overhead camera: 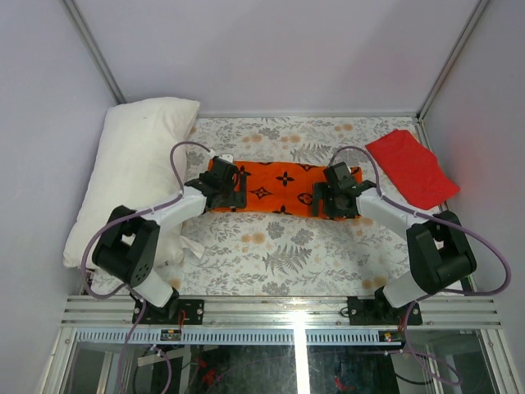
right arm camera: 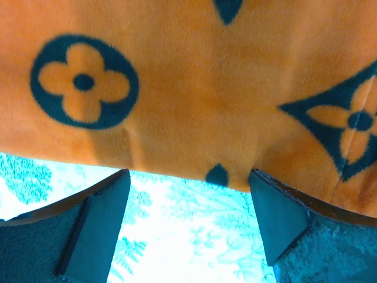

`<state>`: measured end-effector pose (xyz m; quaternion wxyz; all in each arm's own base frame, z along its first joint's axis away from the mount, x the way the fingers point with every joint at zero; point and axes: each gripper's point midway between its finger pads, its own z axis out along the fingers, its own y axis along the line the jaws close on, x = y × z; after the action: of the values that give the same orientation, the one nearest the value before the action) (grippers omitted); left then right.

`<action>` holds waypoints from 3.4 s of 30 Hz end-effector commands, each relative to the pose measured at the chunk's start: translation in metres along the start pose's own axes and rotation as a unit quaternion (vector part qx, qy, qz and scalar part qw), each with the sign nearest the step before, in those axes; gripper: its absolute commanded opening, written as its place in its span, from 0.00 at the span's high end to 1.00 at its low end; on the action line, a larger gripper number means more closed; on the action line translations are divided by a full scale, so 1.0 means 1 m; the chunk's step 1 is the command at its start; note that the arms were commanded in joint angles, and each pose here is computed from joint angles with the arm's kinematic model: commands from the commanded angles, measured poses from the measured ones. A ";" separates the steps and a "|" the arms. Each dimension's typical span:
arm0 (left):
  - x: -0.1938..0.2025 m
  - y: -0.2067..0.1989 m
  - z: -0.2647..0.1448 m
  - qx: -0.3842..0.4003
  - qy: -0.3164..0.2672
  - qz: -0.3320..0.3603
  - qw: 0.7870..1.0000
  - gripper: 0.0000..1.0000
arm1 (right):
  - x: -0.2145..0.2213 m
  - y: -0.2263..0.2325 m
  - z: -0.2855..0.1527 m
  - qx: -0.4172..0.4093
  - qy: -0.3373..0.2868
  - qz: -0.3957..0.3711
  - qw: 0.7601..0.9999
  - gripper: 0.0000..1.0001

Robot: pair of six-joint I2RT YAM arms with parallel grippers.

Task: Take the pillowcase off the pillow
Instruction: Fold the pillowcase, then adjust the pillowcase at the center of the board.

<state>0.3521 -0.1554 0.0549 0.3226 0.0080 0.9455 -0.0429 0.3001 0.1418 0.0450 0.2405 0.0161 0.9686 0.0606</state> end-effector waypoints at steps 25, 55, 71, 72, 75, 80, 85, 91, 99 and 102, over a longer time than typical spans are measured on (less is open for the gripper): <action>-0.003 0.012 0.020 0.137 -0.022 -0.173 0.975 0.86 | -0.021 -0.021 0.030 -0.087 -0.010 0.125 0.988 1.00; -0.091 -0.045 0.064 0.218 -0.050 -0.189 0.956 0.92 | -0.106 0.026 0.055 -0.205 -0.030 0.206 0.956 1.00; -0.127 0.062 -0.025 0.151 -0.175 -0.238 0.943 0.22 | -0.124 -0.091 -0.008 -0.137 -0.179 0.334 0.915 0.98; -0.115 0.066 -0.023 0.137 -0.164 -0.240 0.947 0.17 | -0.128 -0.087 -0.014 -0.145 -0.186 0.326 0.916 0.93; -0.087 0.082 -0.011 0.090 -0.143 -0.241 0.956 0.12 | -0.136 -0.061 -0.033 -0.149 -0.199 0.272 0.929 0.81; -0.054 0.086 0.002 0.080 -0.117 -0.226 0.964 0.04 | -0.119 -0.001 -0.040 -0.173 -0.174 0.194 0.950 0.68; -0.027 0.058 0.022 0.152 -0.038 -0.195 0.968 0.00 | -0.096 0.016 -0.028 -0.190 -0.143 0.175 0.956 0.62; -0.011 0.060 0.034 0.145 -0.016 -0.212 0.966 0.00 | -0.091 0.025 -0.029 -0.203 -0.134 0.135 0.961 0.45; -0.003 0.064 0.038 0.132 -0.013 -0.219 0.967 0.00 | -0.076 0.055 -0.007 -0.200 -0.096 0.098 0.970 0.90; -0.002 0.061 0.039 0.138 -0.007 -0.216 0.967 0.00 | -0.069 0.048 0.014 -0.178 -0.075 0.111 0.975 1.00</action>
<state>0.3897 -0.1004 0.0389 0.3316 -0.1456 0.8980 -0.2499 0.3536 0.1884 0.0808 0.3032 0.0737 0.9114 0.2684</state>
